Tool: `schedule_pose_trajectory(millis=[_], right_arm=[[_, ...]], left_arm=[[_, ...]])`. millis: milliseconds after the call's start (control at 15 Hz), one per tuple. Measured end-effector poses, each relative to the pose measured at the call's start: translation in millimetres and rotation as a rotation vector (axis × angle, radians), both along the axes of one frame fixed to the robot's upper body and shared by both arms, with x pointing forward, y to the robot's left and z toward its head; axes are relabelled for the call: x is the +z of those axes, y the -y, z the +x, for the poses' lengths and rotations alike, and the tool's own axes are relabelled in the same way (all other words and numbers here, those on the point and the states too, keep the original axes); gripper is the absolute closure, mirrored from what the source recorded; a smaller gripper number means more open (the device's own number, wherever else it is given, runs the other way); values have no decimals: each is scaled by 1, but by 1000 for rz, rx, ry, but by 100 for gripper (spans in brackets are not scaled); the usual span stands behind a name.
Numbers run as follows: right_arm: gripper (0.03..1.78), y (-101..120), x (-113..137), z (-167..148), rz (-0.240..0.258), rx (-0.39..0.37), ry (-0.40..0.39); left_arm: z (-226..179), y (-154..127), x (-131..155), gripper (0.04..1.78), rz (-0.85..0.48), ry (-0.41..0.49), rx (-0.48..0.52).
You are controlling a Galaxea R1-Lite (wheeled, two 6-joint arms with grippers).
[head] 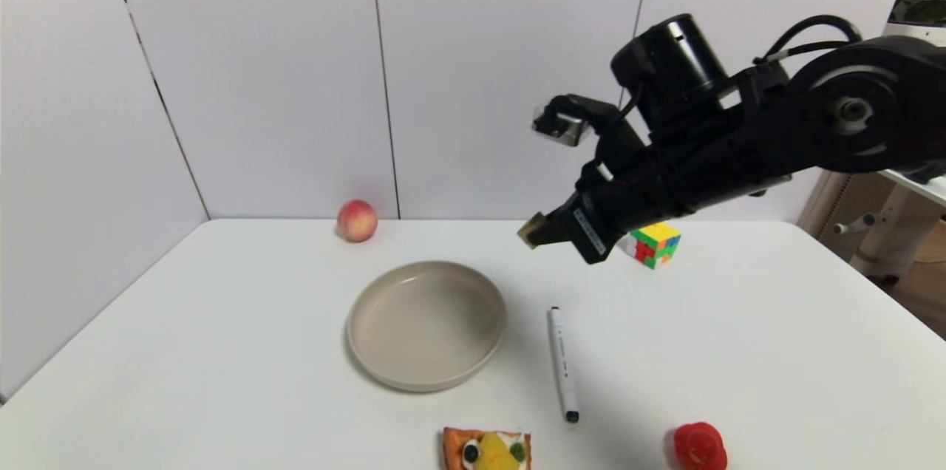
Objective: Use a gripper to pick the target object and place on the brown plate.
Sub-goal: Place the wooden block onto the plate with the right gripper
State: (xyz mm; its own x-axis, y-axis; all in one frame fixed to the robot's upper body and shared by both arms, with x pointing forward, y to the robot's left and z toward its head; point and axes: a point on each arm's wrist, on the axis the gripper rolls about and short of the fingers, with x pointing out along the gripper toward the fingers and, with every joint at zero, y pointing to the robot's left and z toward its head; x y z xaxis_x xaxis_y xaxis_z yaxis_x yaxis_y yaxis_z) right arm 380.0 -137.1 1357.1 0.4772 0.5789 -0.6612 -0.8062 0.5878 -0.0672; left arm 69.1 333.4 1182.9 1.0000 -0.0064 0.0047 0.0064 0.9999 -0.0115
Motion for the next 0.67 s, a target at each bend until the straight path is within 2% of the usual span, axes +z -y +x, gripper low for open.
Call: schedule_pose_trajectory(millis=[200,400,667], right_arm=[[145,-33,-17,-1,19,54,-9],[145,-49,-33,-1,5,86,-33],[92,-54,-36,1,7,84,-46]], left_arm=[[0,0,0,13,0,0,0],[0,0,0,13,0,0,0],[0,0,0,13,0,0,0]])
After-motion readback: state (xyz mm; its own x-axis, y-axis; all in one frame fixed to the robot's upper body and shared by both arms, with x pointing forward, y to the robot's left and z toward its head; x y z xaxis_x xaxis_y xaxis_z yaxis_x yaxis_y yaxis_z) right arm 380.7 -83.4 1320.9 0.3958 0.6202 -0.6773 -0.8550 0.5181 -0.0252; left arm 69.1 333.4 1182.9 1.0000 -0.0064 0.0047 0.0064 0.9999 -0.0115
